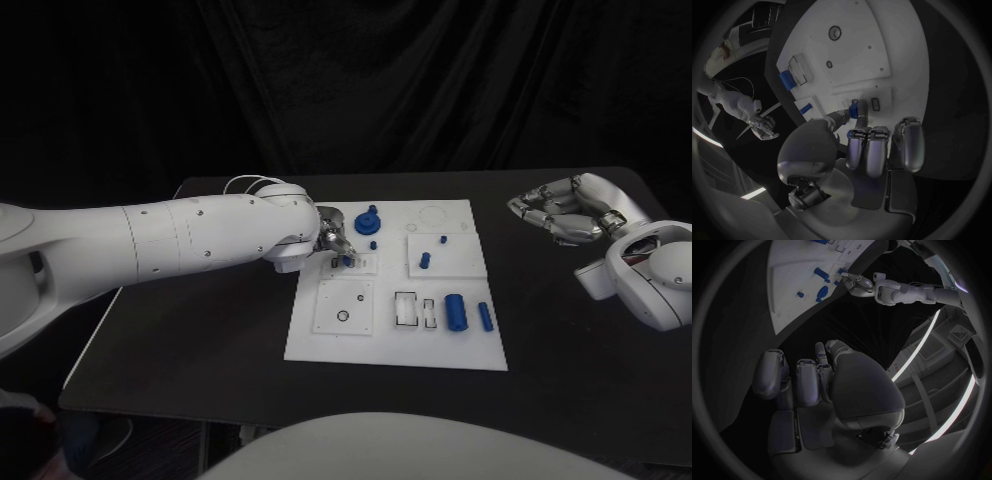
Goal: Assemble the parts on the task board
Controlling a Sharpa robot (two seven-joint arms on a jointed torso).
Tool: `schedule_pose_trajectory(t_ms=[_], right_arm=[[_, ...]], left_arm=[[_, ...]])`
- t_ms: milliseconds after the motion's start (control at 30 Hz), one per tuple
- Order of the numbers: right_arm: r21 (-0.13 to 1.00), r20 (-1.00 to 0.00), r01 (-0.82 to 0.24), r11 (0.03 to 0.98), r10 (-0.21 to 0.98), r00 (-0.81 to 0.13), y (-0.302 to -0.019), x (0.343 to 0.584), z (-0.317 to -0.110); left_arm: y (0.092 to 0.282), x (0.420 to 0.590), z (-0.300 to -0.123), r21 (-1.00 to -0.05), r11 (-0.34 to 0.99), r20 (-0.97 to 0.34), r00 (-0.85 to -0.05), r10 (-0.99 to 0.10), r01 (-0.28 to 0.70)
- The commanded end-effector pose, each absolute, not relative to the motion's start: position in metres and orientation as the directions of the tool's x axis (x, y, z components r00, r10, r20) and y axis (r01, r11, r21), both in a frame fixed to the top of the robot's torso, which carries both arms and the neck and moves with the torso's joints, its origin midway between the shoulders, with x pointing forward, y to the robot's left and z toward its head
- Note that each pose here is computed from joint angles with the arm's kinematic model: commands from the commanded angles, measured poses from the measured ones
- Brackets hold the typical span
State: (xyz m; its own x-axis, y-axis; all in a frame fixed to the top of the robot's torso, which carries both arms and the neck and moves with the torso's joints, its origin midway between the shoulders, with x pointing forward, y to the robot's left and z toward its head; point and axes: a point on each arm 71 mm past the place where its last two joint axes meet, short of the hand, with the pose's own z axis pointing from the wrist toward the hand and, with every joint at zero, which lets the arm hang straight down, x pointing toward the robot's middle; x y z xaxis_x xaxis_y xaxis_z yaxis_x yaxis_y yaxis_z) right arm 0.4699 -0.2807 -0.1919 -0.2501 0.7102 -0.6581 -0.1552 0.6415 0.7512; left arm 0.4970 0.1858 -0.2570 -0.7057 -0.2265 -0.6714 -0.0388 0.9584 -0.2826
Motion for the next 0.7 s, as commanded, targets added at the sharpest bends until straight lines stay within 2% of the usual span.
schedule_pose_trajectory(t_ms=[33,700], right_arm=[[0.748,-0.66,-0.141,0.648,0.706,-0.258,-0.2809,0.4697,-0.1939],[0.748,-0.659,-0.131,0.651,0.704,-0.265,-0.2812,0.4699,-0.1948]], left_arm=[[0.1843,0.494,-0.2623,-0.291,0.956,-0.666,-0.711,-0.227,-0.032],[0.1813,0.494,-0.2633,-0.299,0.954,-0.664,-0.713,-0.224,-0.021]])
